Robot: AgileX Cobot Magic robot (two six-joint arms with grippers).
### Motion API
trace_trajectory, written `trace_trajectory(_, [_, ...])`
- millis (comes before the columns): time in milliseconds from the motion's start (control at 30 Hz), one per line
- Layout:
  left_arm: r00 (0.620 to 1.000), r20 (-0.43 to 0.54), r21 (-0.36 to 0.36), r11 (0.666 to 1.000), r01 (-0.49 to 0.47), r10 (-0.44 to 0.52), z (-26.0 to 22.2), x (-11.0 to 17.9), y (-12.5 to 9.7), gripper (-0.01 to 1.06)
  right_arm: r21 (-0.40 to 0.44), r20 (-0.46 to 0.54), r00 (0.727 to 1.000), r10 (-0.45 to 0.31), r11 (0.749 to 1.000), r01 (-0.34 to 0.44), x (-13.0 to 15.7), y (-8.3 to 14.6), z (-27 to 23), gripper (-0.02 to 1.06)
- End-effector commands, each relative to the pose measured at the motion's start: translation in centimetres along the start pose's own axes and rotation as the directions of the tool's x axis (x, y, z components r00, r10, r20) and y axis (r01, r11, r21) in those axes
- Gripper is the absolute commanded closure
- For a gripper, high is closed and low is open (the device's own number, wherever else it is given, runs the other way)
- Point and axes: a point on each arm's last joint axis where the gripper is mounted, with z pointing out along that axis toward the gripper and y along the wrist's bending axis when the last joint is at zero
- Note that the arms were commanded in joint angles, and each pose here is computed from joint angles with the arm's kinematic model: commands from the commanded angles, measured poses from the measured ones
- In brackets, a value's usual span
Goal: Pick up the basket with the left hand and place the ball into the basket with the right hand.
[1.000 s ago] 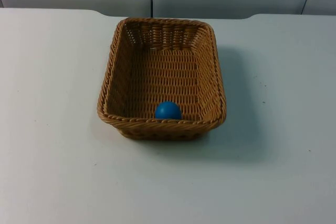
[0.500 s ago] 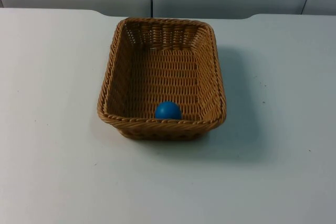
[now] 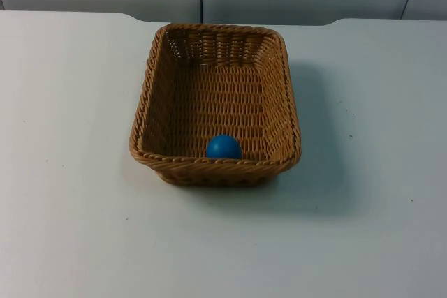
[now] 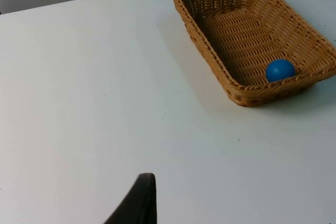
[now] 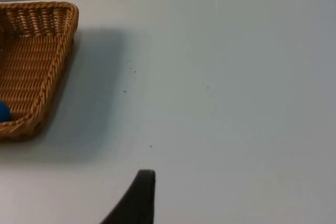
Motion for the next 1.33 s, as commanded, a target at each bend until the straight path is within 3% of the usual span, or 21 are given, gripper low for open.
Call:
trace_trajectory(0, [1.000,0.003,0.006,1.000,0.002,-0.002,-0.01,0.08,-0.01,0.00,-0.007,0.009,1.000,0.004,1.000,-0.004,0.02,0.04,0.06,0.00])
trace_trajectory(567, [1.000,0.003,-0.013,1.000,0.012,-0.011,0.01,0.08,-0.02,0.00,-0.005,0.009,1.000,0.017,1.000,-0.017,0.02,0.02,0.06,0.00])
trace_trajectory(733, [0.998,0.007,-0.102,0.993,0.058,-0.057,0.08,0.04,-0.08,0.00,-0.005,0.009,1.000,0.017,1.000,-0.017,0.02,0.02,0.06,0.00])
trace_trajectory(867, [0.990,0.023,-0.255,0.957,0.137,-0.136,0.22,-0.03,-0.17,0.00,-0.005,0.009,1.000,0.017,1.000,-0.017,0.02,0.02,0.06,0.00])
trace_trajectory(1000, [0.986,0.033,-0.313,0.935,0.167,-0.165,0.27,-0.06,-0.20,0.00,-0.004,0.009,1.000,0.018,1.000,-0.018,0.02,0.02,0.06,0.00])
trace_trajectory(1300, [0.984,0.036,-0.326,0.929,0.174,-0.172,0.29,-0.07,-0.21,0.00,0.086,0.015,0.998,0.065,0.994,-0.066,0.05,0.09,0.01,0.00])
